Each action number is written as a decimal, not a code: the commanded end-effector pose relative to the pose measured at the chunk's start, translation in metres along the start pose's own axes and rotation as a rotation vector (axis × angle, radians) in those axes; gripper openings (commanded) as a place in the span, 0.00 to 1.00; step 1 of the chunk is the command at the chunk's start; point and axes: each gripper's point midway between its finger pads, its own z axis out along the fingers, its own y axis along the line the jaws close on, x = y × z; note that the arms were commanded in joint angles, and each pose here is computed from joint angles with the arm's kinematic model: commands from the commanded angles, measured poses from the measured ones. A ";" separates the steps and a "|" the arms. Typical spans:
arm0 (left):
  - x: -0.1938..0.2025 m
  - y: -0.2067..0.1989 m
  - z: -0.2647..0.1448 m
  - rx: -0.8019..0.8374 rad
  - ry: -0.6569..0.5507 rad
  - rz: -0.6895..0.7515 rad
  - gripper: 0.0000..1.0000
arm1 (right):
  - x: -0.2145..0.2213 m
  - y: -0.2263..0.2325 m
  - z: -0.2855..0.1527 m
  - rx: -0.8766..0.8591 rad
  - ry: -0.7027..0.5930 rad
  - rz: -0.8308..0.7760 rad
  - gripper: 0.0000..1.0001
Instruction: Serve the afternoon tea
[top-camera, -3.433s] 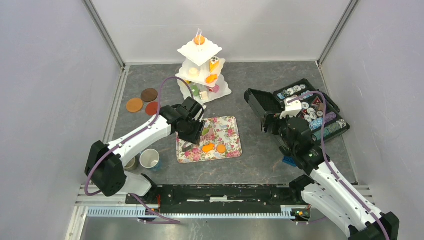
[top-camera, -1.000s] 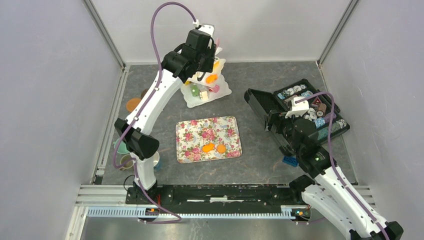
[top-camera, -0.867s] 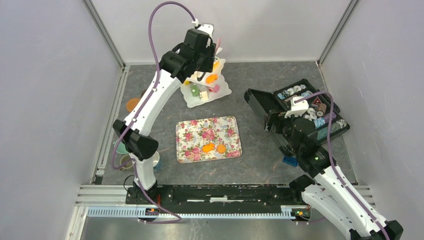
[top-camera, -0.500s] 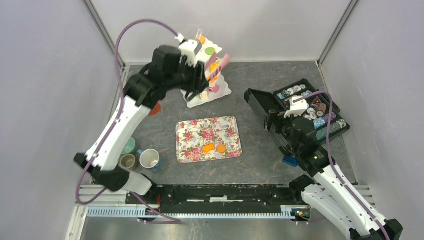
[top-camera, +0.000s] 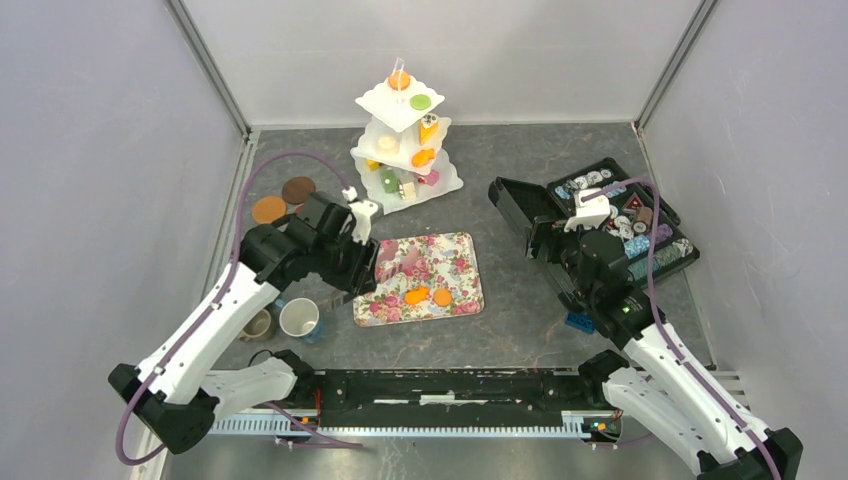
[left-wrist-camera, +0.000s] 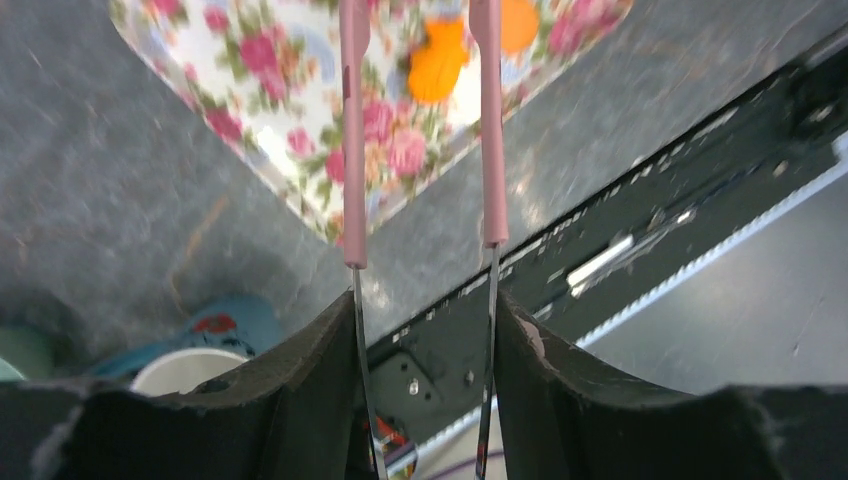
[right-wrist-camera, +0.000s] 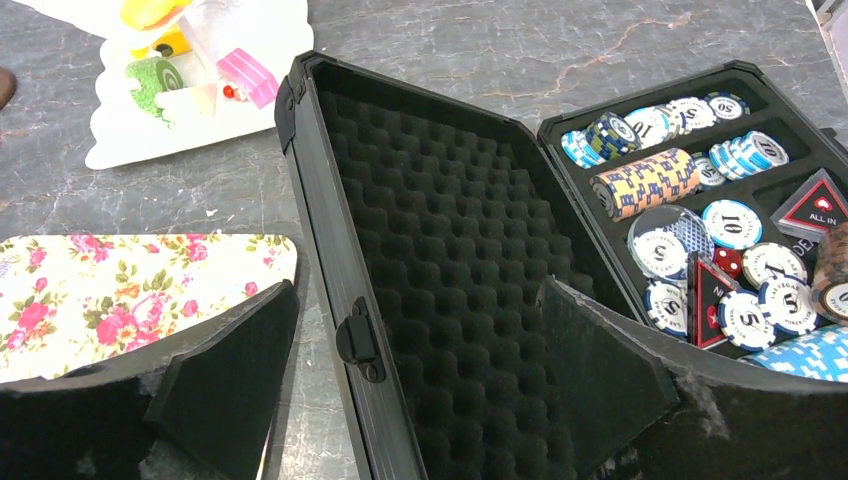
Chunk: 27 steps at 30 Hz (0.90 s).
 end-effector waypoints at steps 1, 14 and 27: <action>0.047 -0.004 0.010 0.032 0.170 -0.051 0.54 | -0.016 0.002 0.002 0.000 -0.056 0.019 0.98; 0.065 -0.007 0.052 -0.082 0.305 0.039 0.57 | -0.012 0.002 -0.001 -0.007 -0.061 0.031 0.98; 0.061 -0.010 0.080 -0.102 0.335 0.115 0.61 | -0.010 0.003 0.000 -0.011 -0.051 0.019 0.98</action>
